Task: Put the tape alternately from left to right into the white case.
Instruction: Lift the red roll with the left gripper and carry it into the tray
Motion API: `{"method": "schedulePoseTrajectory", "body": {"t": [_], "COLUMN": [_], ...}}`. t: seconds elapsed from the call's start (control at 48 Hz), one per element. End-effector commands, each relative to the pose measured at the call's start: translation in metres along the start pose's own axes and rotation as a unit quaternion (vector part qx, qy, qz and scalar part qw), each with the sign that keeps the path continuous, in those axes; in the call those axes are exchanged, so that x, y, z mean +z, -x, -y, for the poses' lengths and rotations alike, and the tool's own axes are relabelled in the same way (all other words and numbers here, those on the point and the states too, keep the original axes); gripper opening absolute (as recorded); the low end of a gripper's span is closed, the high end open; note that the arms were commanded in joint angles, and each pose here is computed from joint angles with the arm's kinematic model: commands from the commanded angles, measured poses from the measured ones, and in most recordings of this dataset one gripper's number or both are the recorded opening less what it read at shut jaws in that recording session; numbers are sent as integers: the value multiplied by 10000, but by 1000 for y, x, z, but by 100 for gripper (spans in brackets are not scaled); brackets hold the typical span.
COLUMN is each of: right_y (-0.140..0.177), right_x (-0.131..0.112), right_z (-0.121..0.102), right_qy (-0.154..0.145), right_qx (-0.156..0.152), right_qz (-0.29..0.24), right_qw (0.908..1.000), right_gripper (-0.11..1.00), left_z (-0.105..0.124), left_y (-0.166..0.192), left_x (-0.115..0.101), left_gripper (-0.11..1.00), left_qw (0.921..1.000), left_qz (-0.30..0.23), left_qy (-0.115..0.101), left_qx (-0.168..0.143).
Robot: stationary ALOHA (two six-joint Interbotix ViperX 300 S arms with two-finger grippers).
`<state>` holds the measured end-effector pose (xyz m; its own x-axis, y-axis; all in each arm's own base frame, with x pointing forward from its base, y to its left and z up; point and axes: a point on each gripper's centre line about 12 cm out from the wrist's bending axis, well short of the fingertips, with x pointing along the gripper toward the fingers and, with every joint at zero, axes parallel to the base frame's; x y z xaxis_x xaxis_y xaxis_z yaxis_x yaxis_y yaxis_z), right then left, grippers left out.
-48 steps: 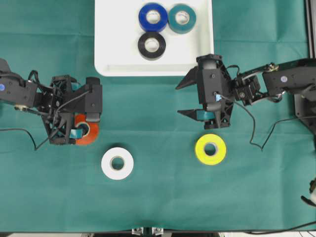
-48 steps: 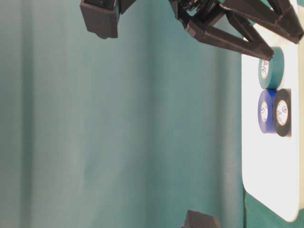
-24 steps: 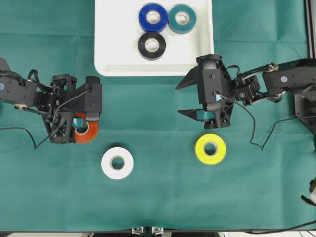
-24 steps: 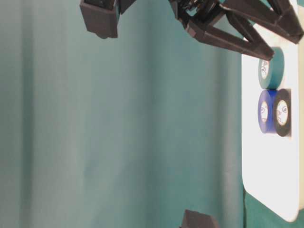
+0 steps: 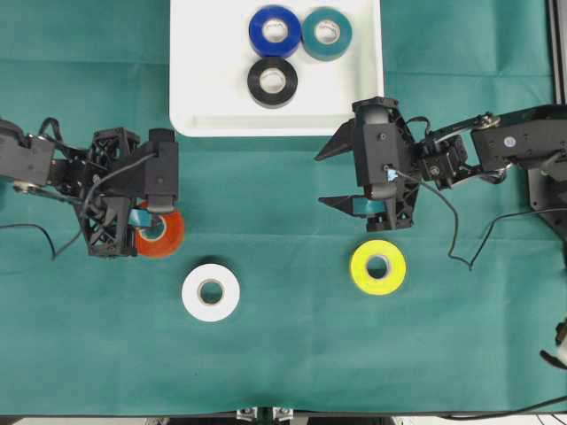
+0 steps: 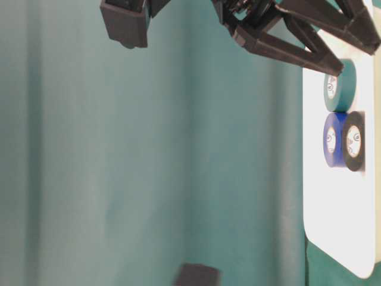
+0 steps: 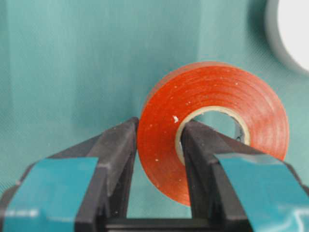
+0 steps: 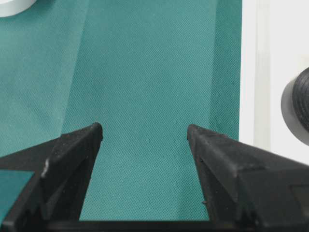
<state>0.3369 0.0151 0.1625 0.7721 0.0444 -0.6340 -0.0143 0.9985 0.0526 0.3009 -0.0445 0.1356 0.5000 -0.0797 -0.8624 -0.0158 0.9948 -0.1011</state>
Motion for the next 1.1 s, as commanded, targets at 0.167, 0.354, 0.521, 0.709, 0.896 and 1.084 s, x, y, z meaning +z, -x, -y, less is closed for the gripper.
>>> {"method": "schedulePoseTrajectory", "body": {"t": [0.167,0.354,0.521,0.709,0.896,1.084], "right_y": [3,2,3,3,3,2], "right_x": [8,8,8,8,9,8], "right_z": [-2,-2,-2,-2,-2,-2], "right_qy": [-4,-4,-4,-4,4,-4], "right_qx": [46,41,42,42,42,41], "right_qz": [143,137,145,145,152,137], "right_qw": [9999,9999,9999,9999,9999,9999], "right_gripper": [78,78,78,78,78,78], "left_z": [3,-12,-35,-63,-98,-126], "left_y": [22,25,29,35,38,29], "left_x": [25,36,47,60,68,70], "left_gripper": [-3,-3,-3,-3,-3,-3], "left_qw": [9988,9982,9972,9947,9920,9912], "left_qz": [493,566,692,828,857,708], "left_qy": [12,169,58,-230,-229,-209], "left_qx": [-75,58,278,568,893,1103]}}
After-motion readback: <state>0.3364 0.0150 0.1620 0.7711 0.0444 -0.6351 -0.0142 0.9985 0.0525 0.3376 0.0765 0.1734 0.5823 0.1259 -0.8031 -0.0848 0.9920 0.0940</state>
